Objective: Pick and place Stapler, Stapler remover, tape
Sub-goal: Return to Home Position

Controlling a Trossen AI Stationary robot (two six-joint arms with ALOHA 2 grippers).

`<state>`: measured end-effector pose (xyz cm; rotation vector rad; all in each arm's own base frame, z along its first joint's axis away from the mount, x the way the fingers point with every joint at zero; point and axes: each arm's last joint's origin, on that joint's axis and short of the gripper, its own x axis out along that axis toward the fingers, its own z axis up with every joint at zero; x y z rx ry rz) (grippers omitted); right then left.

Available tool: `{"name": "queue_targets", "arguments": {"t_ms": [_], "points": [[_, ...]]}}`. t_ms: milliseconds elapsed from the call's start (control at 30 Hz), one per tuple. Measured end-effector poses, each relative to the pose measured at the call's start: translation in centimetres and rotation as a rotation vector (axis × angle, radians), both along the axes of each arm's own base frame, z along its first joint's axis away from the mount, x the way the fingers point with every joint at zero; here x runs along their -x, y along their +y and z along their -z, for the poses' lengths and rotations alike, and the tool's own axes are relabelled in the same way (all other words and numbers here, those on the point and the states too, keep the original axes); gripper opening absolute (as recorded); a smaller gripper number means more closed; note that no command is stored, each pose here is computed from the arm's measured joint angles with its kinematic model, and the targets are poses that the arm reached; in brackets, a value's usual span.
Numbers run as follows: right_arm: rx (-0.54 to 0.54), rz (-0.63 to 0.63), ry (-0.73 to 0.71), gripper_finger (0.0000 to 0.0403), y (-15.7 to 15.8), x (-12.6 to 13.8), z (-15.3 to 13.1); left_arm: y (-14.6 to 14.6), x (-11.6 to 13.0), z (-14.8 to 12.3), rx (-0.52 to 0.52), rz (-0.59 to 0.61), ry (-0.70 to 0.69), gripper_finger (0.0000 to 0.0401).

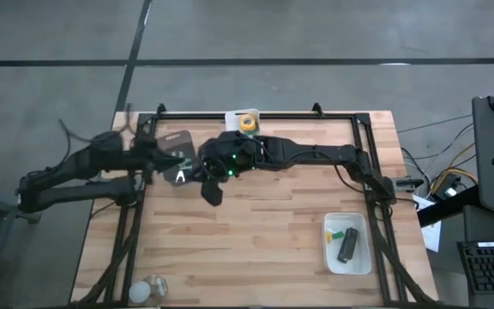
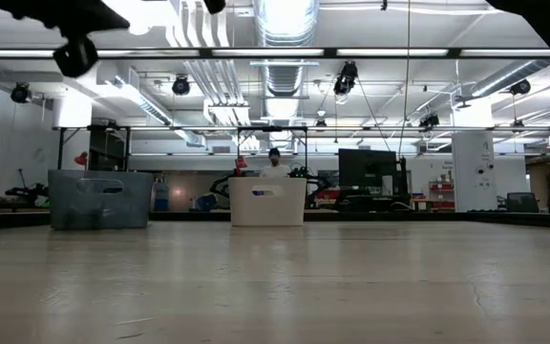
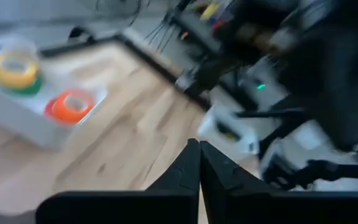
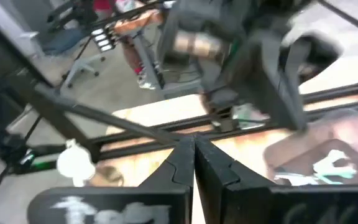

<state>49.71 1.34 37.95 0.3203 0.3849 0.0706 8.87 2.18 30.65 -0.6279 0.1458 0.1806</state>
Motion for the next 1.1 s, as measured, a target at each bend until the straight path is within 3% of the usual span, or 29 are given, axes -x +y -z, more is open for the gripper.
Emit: {"name": "queue_targets", "arguments": {"t_ms": [233,367,700,833,900,1100], "points": [[-0.024,0.011,0.022,0.0008,0.3,-0.2,0.9,-1.2,3.5,-1.0,-0.014,-0.011,-0.172,0.0003],[-0.042,0.004,-0.016,0.0008,0.5,-0.6,1.2,-1.4,4.2,-0.4,-0.019,0.003,-0.174,0.0002],[-0.037,0.007,-0.006,0.0008,0.1,-0.4,1.3,-1.0,2.7,6.1,0.108,-0.021,-0.032,0.0001],[-0.035,0.015,0.003,0.0008,-0.3,0.1,1.1,-1.1,3.2,6.8,0.132,-0.033,-0.088,0.0001],[-0.039,0.019,-0.004,0.0008,-0.5,0.4,1.0,-1.1,3.2,7.9,0.155,-0.042,0.0,0.0001],[-0.084,-0.019,-0.135,0.0008,-1.3,2.6,0.4,-1.0,3.0,8.3,-0.008,-0.042,0.036,0.0001]]}}
